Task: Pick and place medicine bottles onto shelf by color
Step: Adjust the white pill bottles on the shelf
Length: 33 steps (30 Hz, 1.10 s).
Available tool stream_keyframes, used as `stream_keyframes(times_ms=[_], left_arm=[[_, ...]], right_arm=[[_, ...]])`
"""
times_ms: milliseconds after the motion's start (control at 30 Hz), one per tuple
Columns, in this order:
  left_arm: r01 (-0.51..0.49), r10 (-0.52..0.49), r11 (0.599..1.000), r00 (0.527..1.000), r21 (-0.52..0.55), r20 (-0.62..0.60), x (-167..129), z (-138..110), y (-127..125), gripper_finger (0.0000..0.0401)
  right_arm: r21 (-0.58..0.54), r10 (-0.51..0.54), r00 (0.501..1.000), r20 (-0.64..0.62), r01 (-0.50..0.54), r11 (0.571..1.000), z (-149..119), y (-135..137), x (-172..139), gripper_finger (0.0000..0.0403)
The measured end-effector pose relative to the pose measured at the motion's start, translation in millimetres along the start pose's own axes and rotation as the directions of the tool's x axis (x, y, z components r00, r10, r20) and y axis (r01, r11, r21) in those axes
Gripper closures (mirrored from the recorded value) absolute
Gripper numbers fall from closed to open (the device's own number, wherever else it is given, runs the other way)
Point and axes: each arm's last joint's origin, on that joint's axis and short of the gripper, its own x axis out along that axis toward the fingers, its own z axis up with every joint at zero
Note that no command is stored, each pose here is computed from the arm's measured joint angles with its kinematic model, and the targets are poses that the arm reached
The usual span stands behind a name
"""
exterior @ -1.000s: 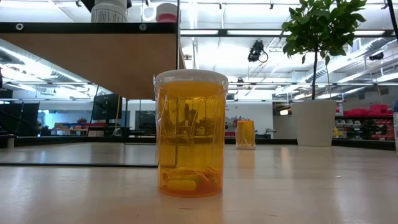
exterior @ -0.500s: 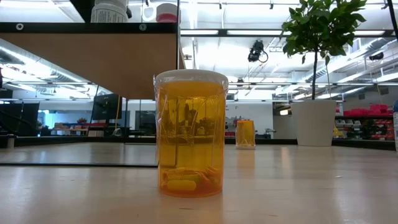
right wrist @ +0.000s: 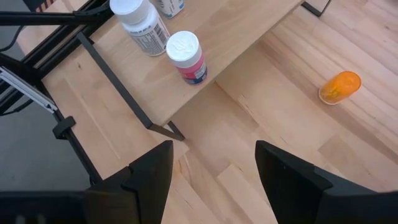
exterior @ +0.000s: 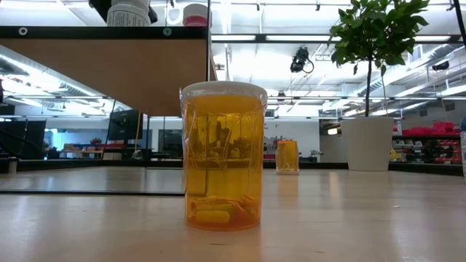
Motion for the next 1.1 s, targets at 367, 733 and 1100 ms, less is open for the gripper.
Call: stream_keyframes(times_ms=[367, 733, 1100], left_arm=[[-0.026, 0.025, 0.999, 1.0, -0.043, -0.018, 1, -2, 14, 0.0133], [-0.025, 0.024, 0.999, 1.0, -0.022, -0.017, 1, -2, 13, 0.0196], [-0.025, 0.025, 1.0, 1.0, -0.016, -0.011, 1, -1, 14, 0.0184]], right_arm=[[-0.003, 0.0, 1.0, 0.0, 0.0, 1.0, 0, 0, 0, 0.0167], [-0.003, 0.0, 1.0, 0.0, 0.0, 1.0, 0, 0, 0, 0.0167], [-0.002, 0.0, 1.0, 0.0, 0.0, 1.0, 0, 0, 0, 0.0167]])
